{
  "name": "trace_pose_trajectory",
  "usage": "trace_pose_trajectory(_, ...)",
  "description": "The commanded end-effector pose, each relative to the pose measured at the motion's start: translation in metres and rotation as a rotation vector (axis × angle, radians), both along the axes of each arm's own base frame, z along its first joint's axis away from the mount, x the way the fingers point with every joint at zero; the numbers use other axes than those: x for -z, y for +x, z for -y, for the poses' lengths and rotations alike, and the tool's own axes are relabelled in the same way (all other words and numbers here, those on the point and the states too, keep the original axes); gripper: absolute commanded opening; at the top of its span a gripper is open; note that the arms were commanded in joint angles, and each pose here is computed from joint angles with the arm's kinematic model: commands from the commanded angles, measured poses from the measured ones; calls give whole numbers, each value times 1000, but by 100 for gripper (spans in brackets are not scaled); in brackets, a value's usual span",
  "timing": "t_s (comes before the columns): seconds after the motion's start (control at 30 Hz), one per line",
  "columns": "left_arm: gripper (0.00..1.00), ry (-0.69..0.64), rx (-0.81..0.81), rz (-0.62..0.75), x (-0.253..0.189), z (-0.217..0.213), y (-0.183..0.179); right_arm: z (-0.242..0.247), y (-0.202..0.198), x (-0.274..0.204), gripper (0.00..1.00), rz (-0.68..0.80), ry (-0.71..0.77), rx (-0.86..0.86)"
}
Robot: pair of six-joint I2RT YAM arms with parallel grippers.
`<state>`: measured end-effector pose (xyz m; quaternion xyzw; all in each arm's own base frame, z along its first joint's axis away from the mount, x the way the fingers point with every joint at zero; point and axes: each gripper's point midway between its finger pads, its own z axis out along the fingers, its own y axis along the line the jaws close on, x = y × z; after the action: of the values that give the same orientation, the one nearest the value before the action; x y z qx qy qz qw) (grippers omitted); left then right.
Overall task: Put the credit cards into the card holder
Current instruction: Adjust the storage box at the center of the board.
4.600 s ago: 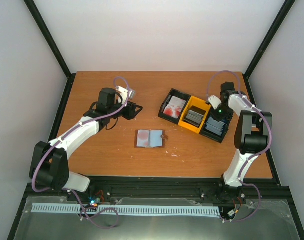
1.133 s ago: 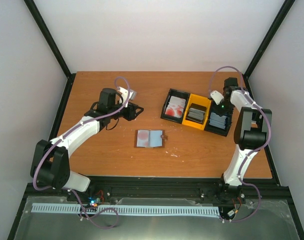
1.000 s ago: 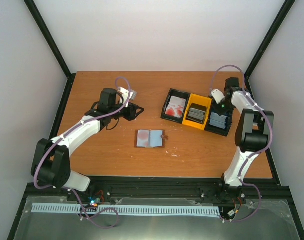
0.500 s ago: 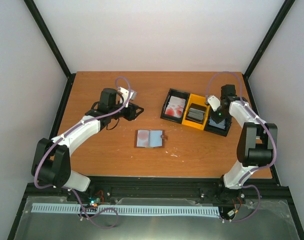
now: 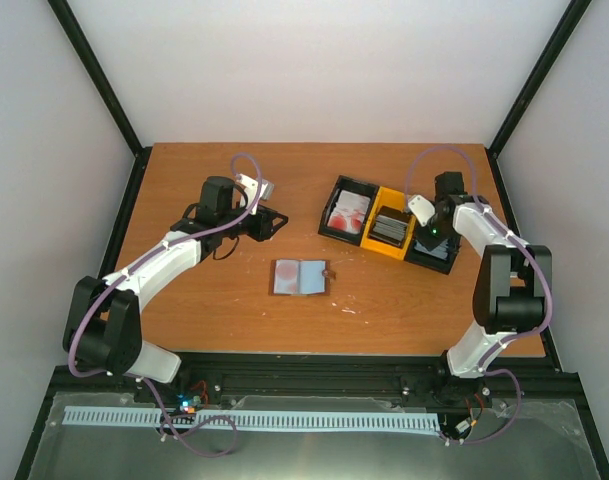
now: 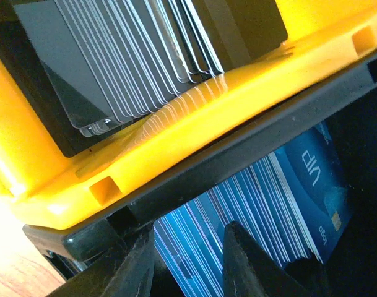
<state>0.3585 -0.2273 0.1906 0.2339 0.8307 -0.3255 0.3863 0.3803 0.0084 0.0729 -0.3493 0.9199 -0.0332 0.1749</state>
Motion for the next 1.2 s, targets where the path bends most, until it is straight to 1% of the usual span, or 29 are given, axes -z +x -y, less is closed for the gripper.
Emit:
trace_pose_trajectory(0.0,40,-16,0,32,-9,1,5,-32,1,-4,32,3,85,-85)
trace_pose_trajectory(0.2,40,-15,-1,24,-5,0,3,-73,1,-4,33,-7,153,-176)
trace_pose_trajectory(0.33,40,-14,-2,28,-6,0,2,-85,3,1,33,-22,156,-195)
trace_pose_trajectory(0.4,40,-15,-2,29,-6,0,3,-76,12,0,33,-15,111,-174)
trace_pose_trajectory(0.47,40,-17,-1,29,-7,0,2,-59,22,-2,37,-21,76,-133)
trace_pose_trajectory(0.5,40,-19,1,26,-6,0,2,-52,29,-7,40,-16,73,-103)
trace_pose_trajectory(0.53,40,-20,0,25,-6,0,1,-45,35,-14,41,-8,80,-75)
trace_pose_trajectory(0.6,40,-21,0,21,-5,0,2,-37,45,-26,42,17,104,-45)
trace_pose_trajectory(0.67,40,-22,-3,18,-4,0,1,-31,50,-30,42,36,86,-47)
trace_pose_trajectory(0.87,40,-21,-4,20,-5,0,2,-25,40,-9,41,-35,41,-79)
trace_pose_trajectory(0.97,40,-19,-3,19,-4,0,3,-24,33,-2,45,-75,53,-82)
trace_pose_trajectory(1.03,40,-17,-3,16,-3,0,3,-21,37,0,47,-67,47,-62)
trace_pose_trajectory(1.17,40,-20,-2,12,-2,1,4,-14,42,4,46,-66,20,-39)
